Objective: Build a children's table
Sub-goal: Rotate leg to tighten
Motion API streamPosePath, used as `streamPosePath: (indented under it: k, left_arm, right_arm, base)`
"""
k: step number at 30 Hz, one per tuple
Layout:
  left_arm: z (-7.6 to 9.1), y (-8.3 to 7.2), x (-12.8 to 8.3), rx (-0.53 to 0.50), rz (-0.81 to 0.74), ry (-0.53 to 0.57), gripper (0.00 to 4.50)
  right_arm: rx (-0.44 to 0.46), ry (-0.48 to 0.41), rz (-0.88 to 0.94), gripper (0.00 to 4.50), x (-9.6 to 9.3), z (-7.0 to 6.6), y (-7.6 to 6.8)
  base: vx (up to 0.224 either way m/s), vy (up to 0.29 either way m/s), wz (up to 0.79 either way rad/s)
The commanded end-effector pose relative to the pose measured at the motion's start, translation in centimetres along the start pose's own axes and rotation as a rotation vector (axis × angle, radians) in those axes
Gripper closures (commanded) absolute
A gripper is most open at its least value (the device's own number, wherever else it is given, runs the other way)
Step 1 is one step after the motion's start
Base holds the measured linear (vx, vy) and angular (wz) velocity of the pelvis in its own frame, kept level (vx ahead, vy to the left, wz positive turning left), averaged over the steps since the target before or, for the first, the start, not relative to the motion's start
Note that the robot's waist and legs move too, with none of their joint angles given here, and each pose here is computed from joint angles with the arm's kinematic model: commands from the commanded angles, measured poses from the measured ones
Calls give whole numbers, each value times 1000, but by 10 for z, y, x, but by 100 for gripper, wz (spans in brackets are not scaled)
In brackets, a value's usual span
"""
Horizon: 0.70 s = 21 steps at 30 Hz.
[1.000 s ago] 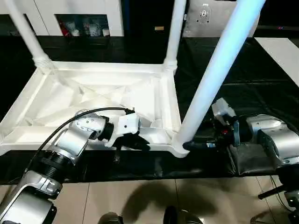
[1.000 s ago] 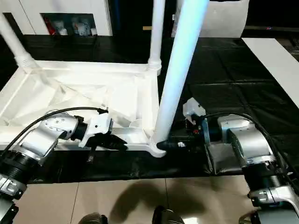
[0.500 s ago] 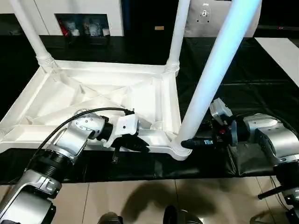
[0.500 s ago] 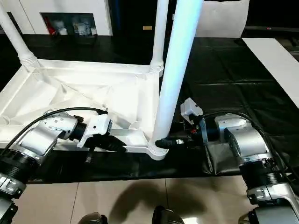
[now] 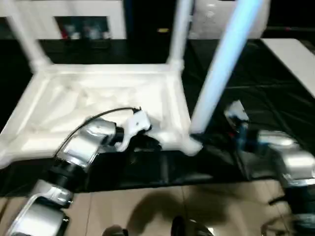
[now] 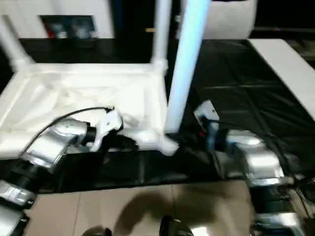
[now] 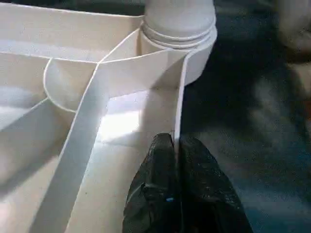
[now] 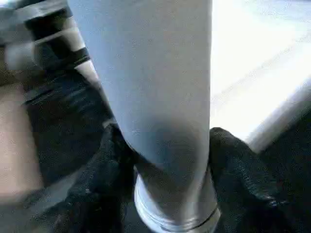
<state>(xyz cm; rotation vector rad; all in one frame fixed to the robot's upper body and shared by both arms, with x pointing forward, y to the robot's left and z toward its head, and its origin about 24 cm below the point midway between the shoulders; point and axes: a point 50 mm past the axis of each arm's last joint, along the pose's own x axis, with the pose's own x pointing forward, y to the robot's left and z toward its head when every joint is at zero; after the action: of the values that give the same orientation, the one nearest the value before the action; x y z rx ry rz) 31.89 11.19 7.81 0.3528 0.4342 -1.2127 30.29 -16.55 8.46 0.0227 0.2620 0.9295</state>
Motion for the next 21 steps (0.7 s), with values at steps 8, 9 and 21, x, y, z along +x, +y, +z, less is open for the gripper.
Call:
streamPosePath:
  k: [8,9,21]
  left_arm:
    - [48,2,42,-125,295,-141,450]
    - [50,2,43,-118,303,-139,450]
    - [32,4,30,-28,269,-46,450]
  right_arm:
    - [240,-110,-389,256,74,10,18]
    - [219,-124,-385,201,77,13,21]
    - [55,-152,-317,108,46,14,7]
  base:
    - [0,0,0]
    - [0,0,0]
    - [0,0,0]
